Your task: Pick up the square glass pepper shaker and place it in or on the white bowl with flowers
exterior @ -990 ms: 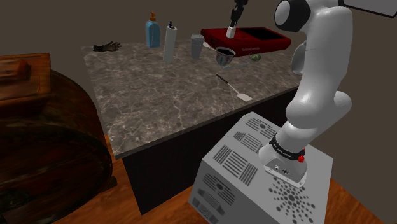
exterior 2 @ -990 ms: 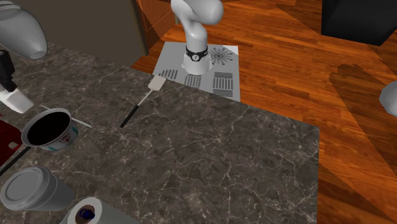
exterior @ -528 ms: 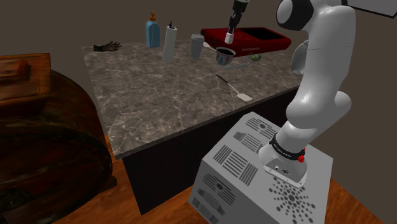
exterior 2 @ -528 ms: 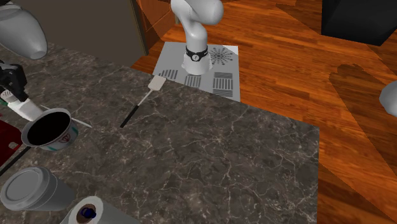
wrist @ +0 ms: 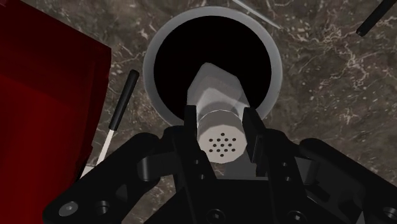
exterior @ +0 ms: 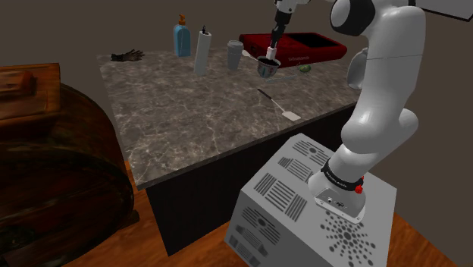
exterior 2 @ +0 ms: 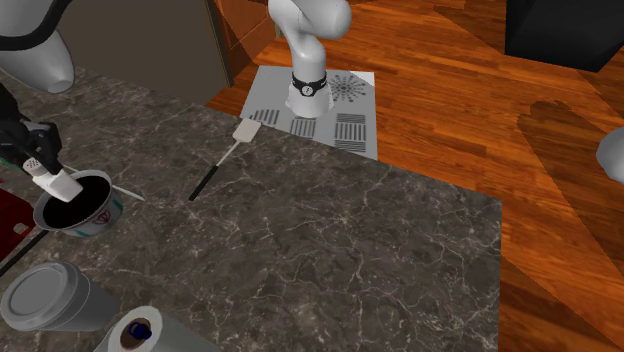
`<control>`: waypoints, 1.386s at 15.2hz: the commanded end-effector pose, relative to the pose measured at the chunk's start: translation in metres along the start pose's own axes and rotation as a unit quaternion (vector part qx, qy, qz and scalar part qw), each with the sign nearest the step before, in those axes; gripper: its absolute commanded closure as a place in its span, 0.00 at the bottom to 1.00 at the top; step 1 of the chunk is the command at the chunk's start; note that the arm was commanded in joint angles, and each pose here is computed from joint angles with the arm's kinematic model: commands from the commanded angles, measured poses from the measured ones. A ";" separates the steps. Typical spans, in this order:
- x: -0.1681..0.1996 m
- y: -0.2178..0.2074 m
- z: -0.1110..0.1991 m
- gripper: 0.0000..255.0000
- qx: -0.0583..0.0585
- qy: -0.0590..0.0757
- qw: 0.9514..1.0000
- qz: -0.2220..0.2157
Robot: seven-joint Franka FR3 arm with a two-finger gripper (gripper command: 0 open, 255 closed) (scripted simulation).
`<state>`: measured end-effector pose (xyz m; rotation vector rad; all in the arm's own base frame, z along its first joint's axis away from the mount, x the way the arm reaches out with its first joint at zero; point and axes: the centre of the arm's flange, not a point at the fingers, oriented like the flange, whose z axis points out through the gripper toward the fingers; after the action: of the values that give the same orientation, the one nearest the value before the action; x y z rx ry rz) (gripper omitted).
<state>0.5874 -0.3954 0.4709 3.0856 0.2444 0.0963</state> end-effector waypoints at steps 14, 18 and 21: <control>0.000 0.000 0.008 0.00 0.000 0.000 1.000 0.000; 0.000 0.000 -0.042 0.00 0.000 0.000 1.000 0.000; 0.000 0.000 -0.042 0.00 0.000 0.000 1.000 0.000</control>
<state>0.5852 -0.3933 0.5117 3.0848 0.2444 0.0978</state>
